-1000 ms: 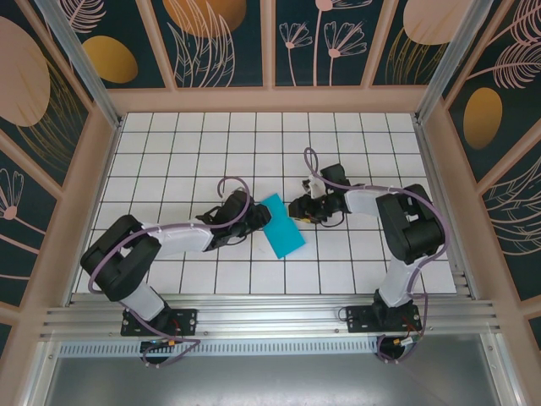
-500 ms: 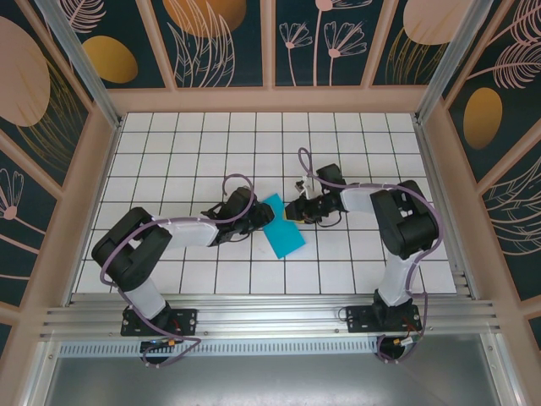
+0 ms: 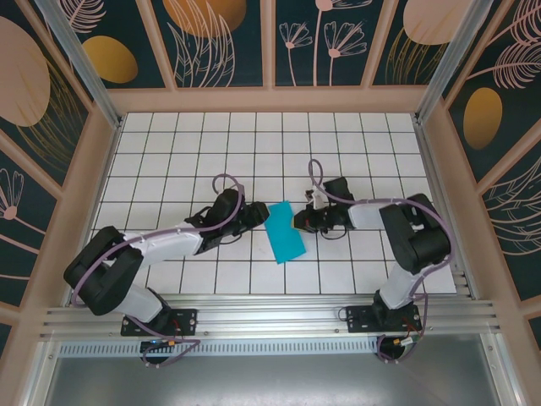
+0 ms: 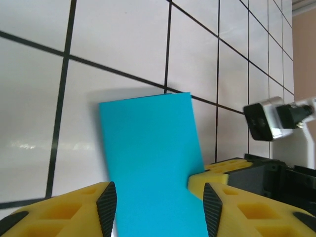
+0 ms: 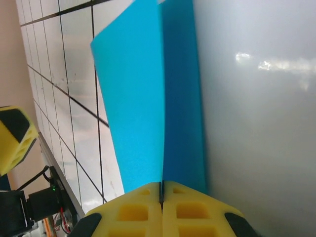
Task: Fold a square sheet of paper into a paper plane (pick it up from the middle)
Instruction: Third fold the triangle at the center of the table.
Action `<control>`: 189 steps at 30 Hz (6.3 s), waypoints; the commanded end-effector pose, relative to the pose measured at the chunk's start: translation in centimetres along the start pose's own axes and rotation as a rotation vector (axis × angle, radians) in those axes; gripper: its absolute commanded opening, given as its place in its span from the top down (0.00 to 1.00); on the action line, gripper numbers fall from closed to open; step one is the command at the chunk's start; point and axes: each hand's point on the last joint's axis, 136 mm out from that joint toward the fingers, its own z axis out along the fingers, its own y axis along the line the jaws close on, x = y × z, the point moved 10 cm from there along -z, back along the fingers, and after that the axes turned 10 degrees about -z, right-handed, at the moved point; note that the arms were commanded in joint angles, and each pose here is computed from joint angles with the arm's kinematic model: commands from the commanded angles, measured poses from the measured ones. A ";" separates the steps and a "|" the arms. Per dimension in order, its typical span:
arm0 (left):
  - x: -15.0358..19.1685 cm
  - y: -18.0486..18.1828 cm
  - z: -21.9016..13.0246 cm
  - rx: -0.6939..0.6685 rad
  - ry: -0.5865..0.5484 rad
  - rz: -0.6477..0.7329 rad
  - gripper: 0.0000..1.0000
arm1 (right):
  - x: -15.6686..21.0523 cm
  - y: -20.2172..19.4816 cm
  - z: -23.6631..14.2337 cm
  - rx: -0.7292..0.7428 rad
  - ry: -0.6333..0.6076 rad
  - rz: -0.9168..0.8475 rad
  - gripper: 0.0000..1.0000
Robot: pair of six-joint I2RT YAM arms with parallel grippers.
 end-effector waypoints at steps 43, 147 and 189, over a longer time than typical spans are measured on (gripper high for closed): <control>13.0 -2.6 -0.2 -0.205 0.089 0.878 0.30 | 0.9 1.5 -0.3 0.073 -0.063 0.083 0.91; 9.3 -1.0 0.9 0.088 0.258 0.652 0.93 | -1.5 0.0 3.2 0.382 0.103 -0.154 0.89; 7.0 1.7 3.1 -0.134 0.220 0.663 0.88 | -0.7 0.3 3.7 0.417 0.115 -0.148 0.89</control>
